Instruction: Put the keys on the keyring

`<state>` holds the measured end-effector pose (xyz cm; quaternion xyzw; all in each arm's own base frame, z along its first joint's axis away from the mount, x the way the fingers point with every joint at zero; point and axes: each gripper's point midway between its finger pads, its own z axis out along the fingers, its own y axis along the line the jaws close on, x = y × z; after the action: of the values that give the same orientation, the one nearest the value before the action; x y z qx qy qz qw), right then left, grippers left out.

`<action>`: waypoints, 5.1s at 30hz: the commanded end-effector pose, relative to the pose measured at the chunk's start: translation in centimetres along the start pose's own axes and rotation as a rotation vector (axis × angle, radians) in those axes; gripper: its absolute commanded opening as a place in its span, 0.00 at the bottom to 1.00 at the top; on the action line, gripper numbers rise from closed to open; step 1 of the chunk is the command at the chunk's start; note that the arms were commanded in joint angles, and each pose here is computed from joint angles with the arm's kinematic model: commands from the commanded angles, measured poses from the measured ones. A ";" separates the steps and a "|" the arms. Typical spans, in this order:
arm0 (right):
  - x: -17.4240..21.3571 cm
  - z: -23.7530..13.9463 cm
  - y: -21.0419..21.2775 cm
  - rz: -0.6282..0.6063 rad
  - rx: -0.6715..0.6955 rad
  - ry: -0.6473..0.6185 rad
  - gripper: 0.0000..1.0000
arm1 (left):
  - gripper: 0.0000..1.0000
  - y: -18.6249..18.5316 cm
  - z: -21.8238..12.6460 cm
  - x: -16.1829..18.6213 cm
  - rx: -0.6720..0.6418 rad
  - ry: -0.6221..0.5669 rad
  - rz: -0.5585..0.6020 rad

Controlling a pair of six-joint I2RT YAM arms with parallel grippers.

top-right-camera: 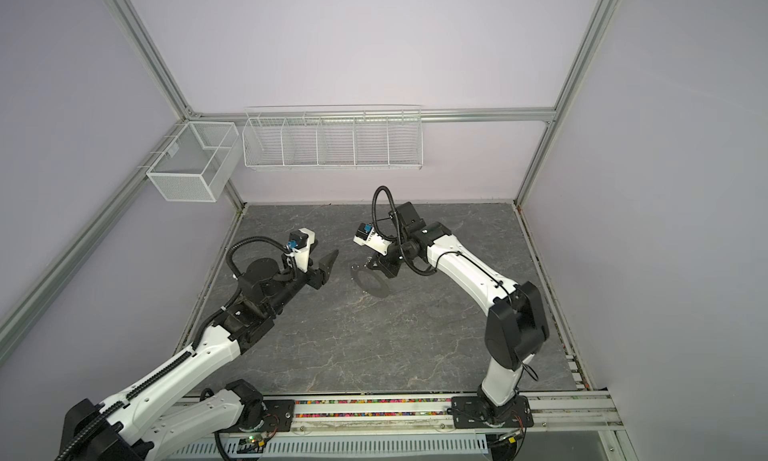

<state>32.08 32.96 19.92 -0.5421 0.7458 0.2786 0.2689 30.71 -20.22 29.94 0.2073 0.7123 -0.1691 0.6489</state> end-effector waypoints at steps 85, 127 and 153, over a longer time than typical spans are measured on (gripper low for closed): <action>9.5 14.6 -6.4 0.153 0.444 0.344 0.21 | 0.68 4.7 2.4 9.3 -0.085 0.338 -0.248; 9.3 10.8 -4.4 0.108 0.362 0.319 0.07 | 0.67 4.4 1.4 9.4 -0.064 0.249 -0.207; 10.8 11.0 -4.4 -0.254 0.314 0.316 0.38 | 0.66 3.7 1.5 9.8 -0.022 0.252 -0.181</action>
<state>33.71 31.82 2.54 -0.5909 0.7732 0.0363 0.2272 33.17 -17.08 20.03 0.1509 0.8105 -0.1904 0.5329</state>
